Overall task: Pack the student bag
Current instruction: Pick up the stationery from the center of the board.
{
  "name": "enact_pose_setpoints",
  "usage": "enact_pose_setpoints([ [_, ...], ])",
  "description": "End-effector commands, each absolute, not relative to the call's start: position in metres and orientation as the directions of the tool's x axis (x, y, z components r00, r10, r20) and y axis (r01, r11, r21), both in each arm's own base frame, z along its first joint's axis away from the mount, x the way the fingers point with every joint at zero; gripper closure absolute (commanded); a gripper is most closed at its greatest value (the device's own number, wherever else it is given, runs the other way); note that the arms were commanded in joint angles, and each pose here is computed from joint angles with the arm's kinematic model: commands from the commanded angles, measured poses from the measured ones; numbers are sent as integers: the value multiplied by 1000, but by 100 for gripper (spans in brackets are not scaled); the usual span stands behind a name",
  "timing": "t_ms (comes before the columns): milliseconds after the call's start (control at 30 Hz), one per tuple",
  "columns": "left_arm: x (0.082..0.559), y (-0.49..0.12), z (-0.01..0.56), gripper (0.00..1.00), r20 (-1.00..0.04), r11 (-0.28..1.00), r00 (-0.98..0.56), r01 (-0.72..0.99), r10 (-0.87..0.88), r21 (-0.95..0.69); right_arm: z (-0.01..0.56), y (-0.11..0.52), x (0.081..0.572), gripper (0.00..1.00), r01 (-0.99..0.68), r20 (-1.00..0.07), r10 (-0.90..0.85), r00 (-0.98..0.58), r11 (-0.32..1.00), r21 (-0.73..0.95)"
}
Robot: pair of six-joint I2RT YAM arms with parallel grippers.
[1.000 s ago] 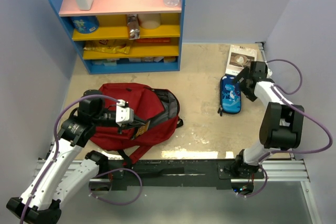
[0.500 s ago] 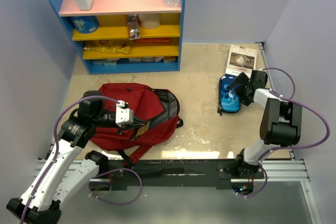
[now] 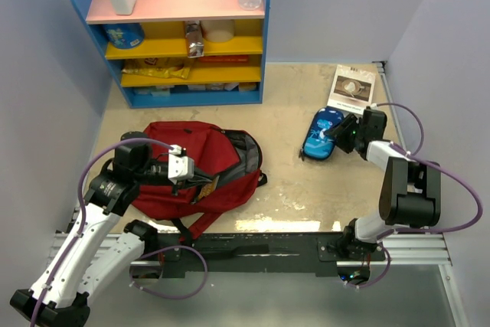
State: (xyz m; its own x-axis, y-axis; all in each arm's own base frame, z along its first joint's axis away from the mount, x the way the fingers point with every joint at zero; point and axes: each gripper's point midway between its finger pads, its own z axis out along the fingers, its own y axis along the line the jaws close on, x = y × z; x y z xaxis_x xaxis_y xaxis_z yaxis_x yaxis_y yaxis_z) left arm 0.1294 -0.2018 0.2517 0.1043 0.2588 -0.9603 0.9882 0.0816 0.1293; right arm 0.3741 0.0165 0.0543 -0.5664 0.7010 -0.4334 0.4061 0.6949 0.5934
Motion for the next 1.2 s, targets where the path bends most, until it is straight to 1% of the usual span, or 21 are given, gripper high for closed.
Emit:
enact_pose_setpoints([
  [0,126,-207,272,100,-967,40,171,983,189,181,59,27,381,60,357,-437,697,-568,687,633],
  [33,125,-207,273,100,-967,39,171,983,188,181,59,29,381,73,350,-436,697,-570,686,638],
  [67,125,-207,273,100,-967,41,171,982,190,182,60,31,382,77,339,-439,696,-568,685,645],
  [200,125,-207,271,100,-967,39,170,983,191,180,75,41,386,82,302,-467,678,-568,699,648],
  [367,126,-207,271,100,-967,40,169,983,189,180,109,54,389,93,240,-507,658,-557,712,660],
  [533,126,-207,270,100,-966,45,169,982,193,181,141,85,376,94,142,-502,637,-585,690,710],
  [567,126,-206,271,100,-966,46,171,982,194,183,157,98,369,94,91,-518,618,-592,690,718],
  [700,126,-206,272,100,-965,44,178,981,193,190,180,124,336,93,11,-516,576,-633,674,739],
  [733,126,-207,271,100,-966,42,177,981,191,188,175,131,325,92,6,-495,569,-657,661,751],
  [833,127,-208,274,100,-967,46,179,981,182,190,182,158,300,91,-42,-465,548,-695,614,788],
  [967,128,-207,277,100,-965,49,184,979,186,196,168,205,260,91,-89,-407,440,-800,584,807],
  [1067,129,-207,279,100,-964,55,184,979,190,197,151,224,236,92,-81,-357,370,-857,589,804],
  [1167,129,-207,283,100,-964,59,190,977,186,204,139,226,221,92,-62,-329,344,-879,602,796],
])
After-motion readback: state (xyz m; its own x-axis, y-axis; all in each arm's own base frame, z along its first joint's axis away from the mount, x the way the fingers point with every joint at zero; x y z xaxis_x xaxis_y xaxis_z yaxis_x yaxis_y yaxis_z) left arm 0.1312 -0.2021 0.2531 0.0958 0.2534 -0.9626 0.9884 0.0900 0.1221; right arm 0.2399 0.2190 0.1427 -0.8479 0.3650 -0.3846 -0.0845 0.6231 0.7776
